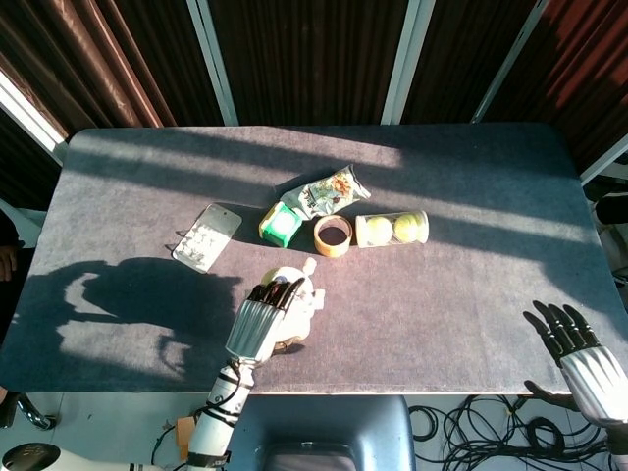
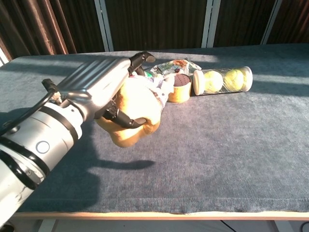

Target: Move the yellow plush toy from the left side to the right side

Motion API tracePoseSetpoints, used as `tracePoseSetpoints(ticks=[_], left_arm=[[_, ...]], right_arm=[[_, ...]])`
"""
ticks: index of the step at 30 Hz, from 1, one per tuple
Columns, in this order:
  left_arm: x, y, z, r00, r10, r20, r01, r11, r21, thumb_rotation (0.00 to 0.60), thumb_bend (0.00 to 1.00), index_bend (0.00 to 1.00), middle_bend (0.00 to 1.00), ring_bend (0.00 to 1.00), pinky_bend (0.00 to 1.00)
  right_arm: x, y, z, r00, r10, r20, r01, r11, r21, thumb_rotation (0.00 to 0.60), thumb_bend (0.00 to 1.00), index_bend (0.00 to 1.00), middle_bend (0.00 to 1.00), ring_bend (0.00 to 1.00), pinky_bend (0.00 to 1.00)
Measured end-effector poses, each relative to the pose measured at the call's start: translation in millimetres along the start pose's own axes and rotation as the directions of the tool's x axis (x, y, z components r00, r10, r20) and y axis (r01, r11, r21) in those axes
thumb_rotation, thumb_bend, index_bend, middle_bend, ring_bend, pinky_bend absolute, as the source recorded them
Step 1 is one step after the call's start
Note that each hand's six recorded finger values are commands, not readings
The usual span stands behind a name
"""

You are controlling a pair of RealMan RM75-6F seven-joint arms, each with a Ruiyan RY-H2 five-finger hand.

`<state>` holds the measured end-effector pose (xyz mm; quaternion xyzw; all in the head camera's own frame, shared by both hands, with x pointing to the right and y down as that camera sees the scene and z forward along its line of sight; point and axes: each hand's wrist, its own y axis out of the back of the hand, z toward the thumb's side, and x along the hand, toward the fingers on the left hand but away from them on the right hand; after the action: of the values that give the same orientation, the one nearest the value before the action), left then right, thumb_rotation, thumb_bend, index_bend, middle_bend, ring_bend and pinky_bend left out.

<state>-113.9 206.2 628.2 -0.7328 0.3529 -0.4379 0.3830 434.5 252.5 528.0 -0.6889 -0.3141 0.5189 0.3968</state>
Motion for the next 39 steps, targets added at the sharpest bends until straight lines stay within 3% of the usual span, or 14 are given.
tracePoseSetpoints(ticks=[3,5,11,20,28,34,39], left_arm=[[-1.8,-4.2,1.5,1.0,-0.017,0.001,0.017,0.999,-0.038,0.6,0.26,0.0,0.01,0.1,0.42],[-3.1,-6.5,1.3,1.0,-0.029,-0.004,0.029,0.998,-0.049,0.6,0.25,0.0,0.0,0.03,0.34],[-5.4,-9.7,-0.2,0.999,-0.046,-0.018,0.045,0.997,-0.063,0.6,0.25,0.0,0.0,0.0,0.17],[-10.0,-7.5,-9.9,0.997,-0.052,-0.052,0.047,0.996,-0.081,0.6,0.23,0.0,0.0,0.0,0.14],[-23.2,11.6,-33.2,0.997,-0.05,-0.053,0.048,0.998,-0.043,0.6,0.22,0.0,0.0,0.0,0.14],[-48.3,36.3,-85.5,0.993,-0.071,-0.098,0.077,0.995,0.059,0.6,0.22,0.0,0.0,0.0,0.15],[-90.0,62.5,-154.3,0.972,-0.131,-0.194,0.167,0.969,0.181,0.6,0.21,0.0,0.0,0.0,0.15]], right_arm=[[2.0,-1.9,-0.9,1.0,0.013,0.008,-0.013,1.0,0.0,0.6,0.0,0.02,0.0,0.0,0.03],[2.1,-1.3,-0.9,1.0,0.01,0.009,-0.01,1.0,0.0,0.6,0.0,0.02,0.0,0.0,0.03],[0.5,-2.3,-1.4,1.0,0.021,0.012,-0.021,1.0,0.002,0.6,0.0,0.02,0.0,0.0,0.03],[-0.4,-4.1,-3.2,0.999,0.042,0.031,-0.042,0.999,0.002,0.6,0.0,0.01,0.0,0.0,0.04],[-1.9,-4.9,-5.5,0.997,0.062,0.047,-0.062,0.998,0.0,0.6,0.0,0.01,0.0,0.0,0.04],[-4.8,-4.8,-6.7,0.996,0.087,0.037,-0.086,0.996,-0.031,0.6,0.0,0.0,0.0,0.0,0.04],[-14.3,-4.8,-5.6,0.995,0.099,0.023,-0.098,0.994,-0.043,0.6,0.0,0.0,0.0,0.0,0.04]])
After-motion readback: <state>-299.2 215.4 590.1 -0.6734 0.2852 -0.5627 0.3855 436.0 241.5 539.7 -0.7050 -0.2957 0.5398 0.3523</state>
